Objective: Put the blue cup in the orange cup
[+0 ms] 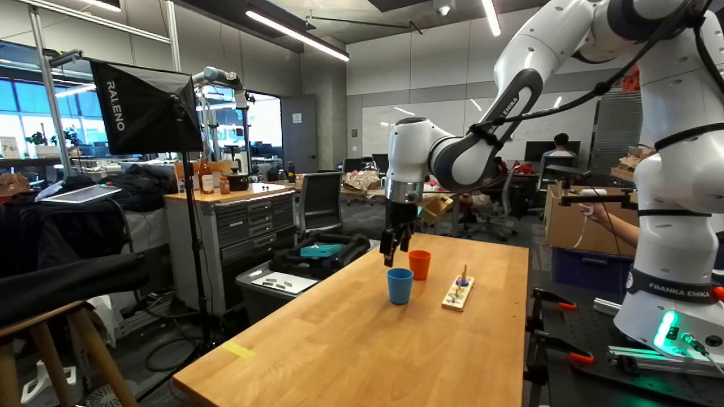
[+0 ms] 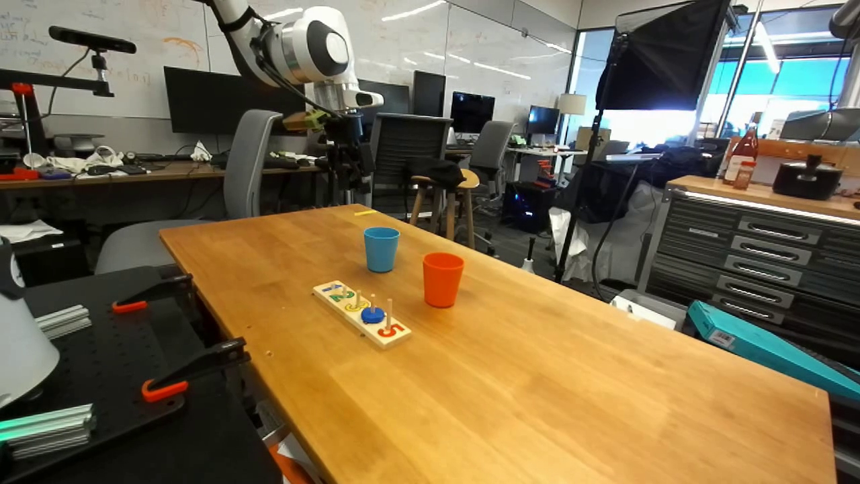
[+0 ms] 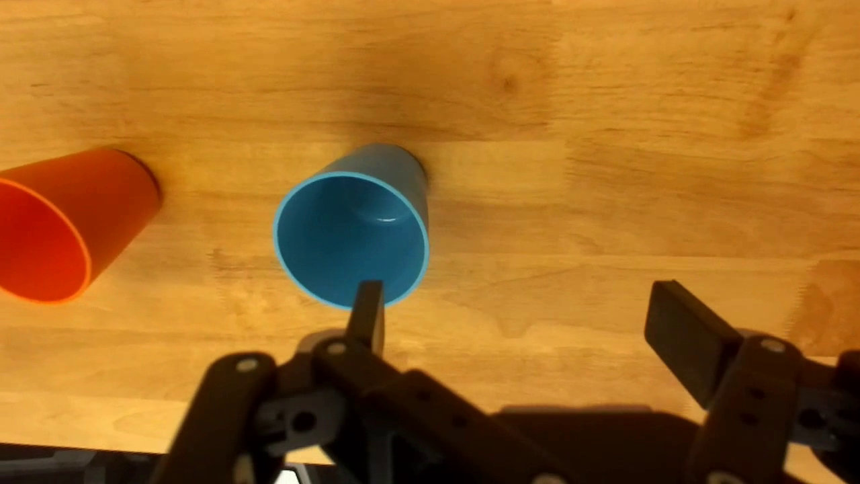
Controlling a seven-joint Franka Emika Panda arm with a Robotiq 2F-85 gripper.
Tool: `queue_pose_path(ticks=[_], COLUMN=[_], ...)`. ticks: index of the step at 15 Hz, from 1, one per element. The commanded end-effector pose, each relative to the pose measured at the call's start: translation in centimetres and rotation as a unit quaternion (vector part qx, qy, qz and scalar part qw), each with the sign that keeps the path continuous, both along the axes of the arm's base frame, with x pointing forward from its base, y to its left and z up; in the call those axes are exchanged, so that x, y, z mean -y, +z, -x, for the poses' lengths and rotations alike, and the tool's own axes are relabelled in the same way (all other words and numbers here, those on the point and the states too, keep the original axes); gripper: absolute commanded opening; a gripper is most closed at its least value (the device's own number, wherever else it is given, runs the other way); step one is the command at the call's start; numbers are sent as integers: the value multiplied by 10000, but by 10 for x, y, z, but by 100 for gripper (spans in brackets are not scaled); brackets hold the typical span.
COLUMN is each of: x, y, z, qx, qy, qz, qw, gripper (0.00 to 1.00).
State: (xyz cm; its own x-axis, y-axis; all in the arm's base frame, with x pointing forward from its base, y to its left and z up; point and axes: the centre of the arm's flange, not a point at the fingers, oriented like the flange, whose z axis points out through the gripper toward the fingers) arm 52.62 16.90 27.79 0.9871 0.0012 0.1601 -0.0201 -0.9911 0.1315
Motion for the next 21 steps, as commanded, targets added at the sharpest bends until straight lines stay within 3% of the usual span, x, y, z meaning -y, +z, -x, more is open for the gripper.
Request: queue_pose_path(ticks=[1, 10, 21], x=[0, 33, 23], y=[-11, -42, -94], z=[-25, -35, -23], qx=[95, -34, -269], qy=[-208, -445, -418], qz=[118, 343, 327], qw=[9997, 9984, 9982], gripper=[100, 100, 100])
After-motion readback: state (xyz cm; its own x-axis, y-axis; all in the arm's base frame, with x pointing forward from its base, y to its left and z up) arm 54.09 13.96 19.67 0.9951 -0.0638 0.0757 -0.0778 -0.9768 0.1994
